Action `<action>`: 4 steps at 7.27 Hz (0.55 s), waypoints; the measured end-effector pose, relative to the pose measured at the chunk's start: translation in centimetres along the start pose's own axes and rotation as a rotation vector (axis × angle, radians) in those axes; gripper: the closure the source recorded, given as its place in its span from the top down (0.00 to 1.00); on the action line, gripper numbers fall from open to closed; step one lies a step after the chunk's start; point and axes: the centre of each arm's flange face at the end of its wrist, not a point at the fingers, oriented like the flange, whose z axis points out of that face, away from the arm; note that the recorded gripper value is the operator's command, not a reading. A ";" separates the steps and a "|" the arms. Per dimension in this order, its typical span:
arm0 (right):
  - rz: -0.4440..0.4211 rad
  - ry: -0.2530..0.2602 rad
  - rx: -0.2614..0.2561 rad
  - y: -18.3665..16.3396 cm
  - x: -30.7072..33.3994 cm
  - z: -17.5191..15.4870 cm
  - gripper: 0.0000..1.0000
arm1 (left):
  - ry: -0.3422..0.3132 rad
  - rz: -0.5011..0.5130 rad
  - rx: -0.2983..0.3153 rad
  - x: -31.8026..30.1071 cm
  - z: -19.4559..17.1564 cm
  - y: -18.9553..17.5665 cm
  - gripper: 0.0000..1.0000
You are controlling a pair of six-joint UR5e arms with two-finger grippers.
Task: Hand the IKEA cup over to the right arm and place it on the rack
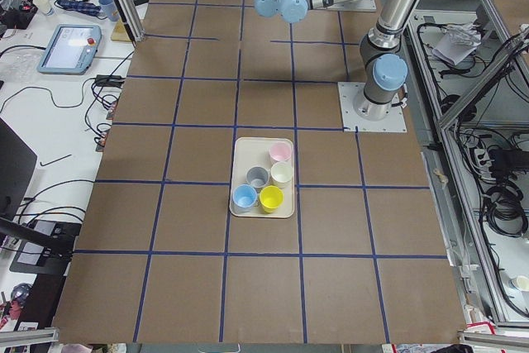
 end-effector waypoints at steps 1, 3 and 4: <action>0.002 -0.001 -0.002 0.0 0.0 0.0 0.31 | 0.000 0.000 0.000 0.0 0.0 0.0 0.26; 0.016 -0.003 -0.005 0.1 0.0 0.0 0.31 | -0.001 0.000 -0.003 0.0 0.1 0.1 0.42; 0.020 -0.004 -0.004 0.1 -0.1 0.0 0.31 | 0.000 0.001 0.000 0.0 0.0 0.0 0.81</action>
